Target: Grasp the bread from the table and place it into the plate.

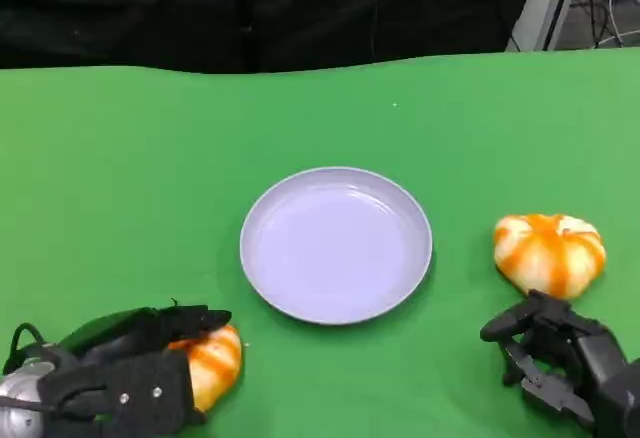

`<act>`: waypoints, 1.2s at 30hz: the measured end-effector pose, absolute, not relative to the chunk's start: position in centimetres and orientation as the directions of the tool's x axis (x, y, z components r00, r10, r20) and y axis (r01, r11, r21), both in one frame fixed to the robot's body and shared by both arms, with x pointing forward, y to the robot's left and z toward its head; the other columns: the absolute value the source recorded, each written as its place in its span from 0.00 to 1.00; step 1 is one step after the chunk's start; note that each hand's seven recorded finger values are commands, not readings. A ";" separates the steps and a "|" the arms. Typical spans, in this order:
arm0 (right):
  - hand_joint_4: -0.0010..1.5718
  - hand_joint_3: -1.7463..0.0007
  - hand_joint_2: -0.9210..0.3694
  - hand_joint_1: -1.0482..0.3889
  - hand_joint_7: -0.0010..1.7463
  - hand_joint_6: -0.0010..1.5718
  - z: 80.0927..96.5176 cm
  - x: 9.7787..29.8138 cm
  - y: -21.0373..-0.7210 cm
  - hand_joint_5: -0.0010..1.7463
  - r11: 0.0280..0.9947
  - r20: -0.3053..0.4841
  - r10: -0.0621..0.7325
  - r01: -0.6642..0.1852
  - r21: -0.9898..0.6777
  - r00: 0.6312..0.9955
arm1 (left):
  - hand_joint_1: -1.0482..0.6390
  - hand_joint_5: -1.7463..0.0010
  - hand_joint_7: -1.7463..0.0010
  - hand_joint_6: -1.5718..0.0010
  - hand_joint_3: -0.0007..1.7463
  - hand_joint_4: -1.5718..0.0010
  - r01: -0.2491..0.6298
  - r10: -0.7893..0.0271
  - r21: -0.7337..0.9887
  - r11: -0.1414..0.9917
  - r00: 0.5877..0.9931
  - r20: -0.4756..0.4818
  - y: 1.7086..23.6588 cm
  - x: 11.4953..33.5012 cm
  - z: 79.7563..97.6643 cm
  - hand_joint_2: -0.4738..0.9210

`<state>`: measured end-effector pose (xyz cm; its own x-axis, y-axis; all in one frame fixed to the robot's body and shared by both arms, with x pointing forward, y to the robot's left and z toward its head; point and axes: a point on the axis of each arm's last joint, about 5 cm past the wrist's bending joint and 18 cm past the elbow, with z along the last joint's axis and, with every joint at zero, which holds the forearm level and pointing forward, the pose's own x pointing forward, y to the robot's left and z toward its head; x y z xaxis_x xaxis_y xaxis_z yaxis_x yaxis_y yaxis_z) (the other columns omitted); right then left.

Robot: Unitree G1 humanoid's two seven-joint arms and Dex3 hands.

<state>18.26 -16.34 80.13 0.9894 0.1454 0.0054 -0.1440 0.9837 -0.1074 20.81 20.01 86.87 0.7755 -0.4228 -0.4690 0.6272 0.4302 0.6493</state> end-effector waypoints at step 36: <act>0.42 0.71 0.00 0.65 0.69 0.46 80.2 18.4 -16.3 0.98 0.984 0.001 0.147 -0.146 -0.104 0.989 | 0.56 0.23 0.42 0.33 0.49 0.35 0.220 -0.177 0.673 0.706 0.975 -0.134 19.1 19.7 84.1 0.81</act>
<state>18.37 -16.30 80.20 0.9891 0.1473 0.0008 -0.1464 0.9838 -0.1036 19.67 19.11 84.15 0.9751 -0.1771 -0.1336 0.2204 0.7057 0.6733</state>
